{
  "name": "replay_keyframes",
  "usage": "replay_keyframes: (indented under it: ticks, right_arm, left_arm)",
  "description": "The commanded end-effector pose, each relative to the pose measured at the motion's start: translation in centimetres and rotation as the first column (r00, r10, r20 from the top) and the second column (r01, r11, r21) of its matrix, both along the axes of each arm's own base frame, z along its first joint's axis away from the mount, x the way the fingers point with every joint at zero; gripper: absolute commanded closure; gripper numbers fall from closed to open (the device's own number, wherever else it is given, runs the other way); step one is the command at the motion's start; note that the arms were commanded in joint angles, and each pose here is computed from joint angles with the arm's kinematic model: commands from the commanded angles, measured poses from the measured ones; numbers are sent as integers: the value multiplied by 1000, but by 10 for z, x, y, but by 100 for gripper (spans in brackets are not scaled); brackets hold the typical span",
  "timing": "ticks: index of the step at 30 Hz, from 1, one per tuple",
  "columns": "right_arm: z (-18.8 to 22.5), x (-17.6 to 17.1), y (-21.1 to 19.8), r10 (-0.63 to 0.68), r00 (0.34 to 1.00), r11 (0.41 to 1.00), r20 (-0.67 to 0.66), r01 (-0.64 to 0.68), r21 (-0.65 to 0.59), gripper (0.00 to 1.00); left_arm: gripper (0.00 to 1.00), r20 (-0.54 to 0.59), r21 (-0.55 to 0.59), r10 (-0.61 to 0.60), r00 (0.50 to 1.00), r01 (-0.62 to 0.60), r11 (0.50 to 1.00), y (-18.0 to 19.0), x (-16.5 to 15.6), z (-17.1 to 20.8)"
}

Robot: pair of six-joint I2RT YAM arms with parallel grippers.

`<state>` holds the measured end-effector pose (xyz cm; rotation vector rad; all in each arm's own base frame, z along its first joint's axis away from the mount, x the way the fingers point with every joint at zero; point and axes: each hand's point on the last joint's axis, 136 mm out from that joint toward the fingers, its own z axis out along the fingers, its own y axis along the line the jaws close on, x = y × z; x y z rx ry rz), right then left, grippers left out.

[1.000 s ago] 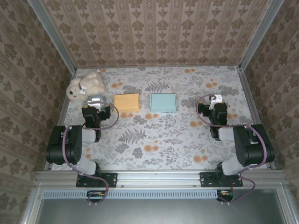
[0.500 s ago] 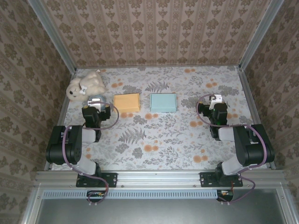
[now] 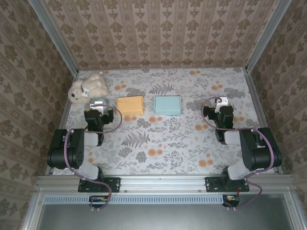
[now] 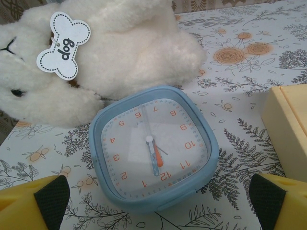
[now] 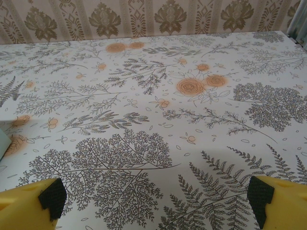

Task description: Fold the paper box

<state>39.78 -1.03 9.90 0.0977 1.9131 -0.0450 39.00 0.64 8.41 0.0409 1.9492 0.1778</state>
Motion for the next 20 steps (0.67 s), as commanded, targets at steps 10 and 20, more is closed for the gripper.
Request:
replay_keyframes:
  ticks: [10, 20]
  right_arm:
    - [-1, 2, 3, 16, 1000, 1000, -6, -16, -9, 0]
    - [-2, 1, 3, 16, 1000, 1000, -7, -16, -9, 0]
  left_arm:
    - [0, 33, -22, -2, 999, 2, 1000, 0, 8, 12]
    - [0, 20, -39, -46, 999, 47, 998, -5, 10, 10]
